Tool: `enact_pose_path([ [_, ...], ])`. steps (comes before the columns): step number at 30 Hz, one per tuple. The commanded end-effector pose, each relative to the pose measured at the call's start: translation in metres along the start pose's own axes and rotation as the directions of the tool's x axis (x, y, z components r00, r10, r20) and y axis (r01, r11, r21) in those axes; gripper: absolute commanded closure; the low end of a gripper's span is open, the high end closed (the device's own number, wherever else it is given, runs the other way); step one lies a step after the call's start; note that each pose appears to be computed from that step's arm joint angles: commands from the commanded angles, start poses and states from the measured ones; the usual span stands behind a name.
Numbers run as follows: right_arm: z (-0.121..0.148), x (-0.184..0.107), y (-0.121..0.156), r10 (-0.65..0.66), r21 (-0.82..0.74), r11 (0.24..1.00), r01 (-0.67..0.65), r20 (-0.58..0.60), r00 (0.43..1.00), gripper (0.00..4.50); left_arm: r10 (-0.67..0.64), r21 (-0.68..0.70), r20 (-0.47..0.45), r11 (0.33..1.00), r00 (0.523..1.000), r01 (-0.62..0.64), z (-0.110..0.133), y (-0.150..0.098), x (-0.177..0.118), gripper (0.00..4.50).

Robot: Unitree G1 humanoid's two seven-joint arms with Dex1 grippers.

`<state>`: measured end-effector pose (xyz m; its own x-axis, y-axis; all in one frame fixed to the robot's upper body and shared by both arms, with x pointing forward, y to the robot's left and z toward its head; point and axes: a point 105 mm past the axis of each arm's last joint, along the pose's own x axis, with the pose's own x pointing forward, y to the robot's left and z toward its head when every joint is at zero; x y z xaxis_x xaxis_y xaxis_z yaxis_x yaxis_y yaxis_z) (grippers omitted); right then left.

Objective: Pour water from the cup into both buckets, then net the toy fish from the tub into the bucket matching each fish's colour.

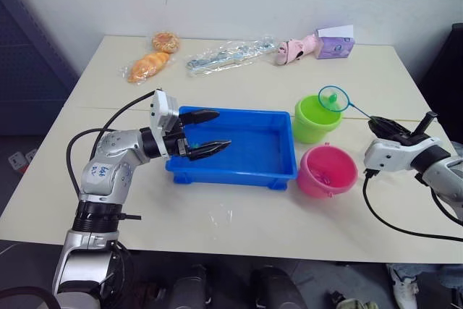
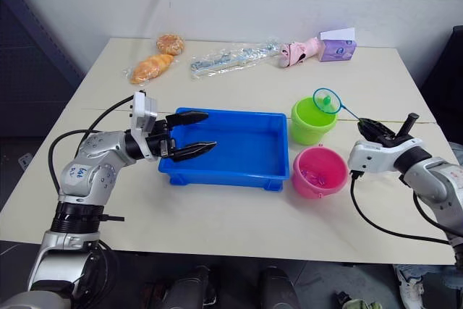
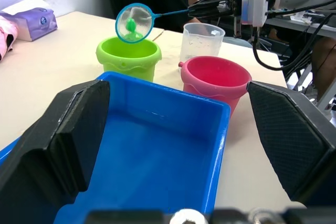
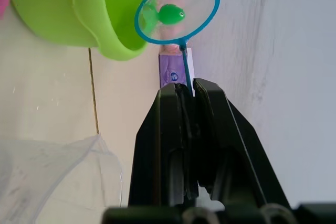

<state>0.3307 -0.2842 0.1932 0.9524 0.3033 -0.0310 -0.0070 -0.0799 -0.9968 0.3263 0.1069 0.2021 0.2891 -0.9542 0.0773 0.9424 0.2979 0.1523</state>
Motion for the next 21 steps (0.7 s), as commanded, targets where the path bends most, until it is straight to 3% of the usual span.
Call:
enact_pose_path([
  [1, -0.002, 0.000, -0.015, -0.042, -0.085, 0.995, 0.043, 0.016, 0.999, 4.50, -0.015, 0.049, 0.028, 0.999, 0.999, 0.013, 0.009, 0.001, 0.001, 0.03],
  [13, 0.002, 0.001, -0.004, -0.063, -0.173, 0.982, 0.073, 0.063, 0.996, 4.50, -0.031, 0.056, 0.052, 0.998, 0.998, 0.028, 0.007, 0.005, 0.006, 0.03],
  [18, -0.008, 0.004, -0.022, -0.127, -0.173, 0.976, 0.133, 0.044, 0.991, 4.50, -0.033, 0.052, 0.057, 0.998, 0.998, 0.030, 0.004, 0.006, 0.007, 0.03],
  [21, 0.002, 0.008, -0.012, -0.090, -0.180, 0.978, 0.105, 0.090, 0.992, 4.50, -0.034, 0.050, 0.056, 0.998, 0.998, 0.032, 0.000, 0.007, 0.006, 0.03],
])
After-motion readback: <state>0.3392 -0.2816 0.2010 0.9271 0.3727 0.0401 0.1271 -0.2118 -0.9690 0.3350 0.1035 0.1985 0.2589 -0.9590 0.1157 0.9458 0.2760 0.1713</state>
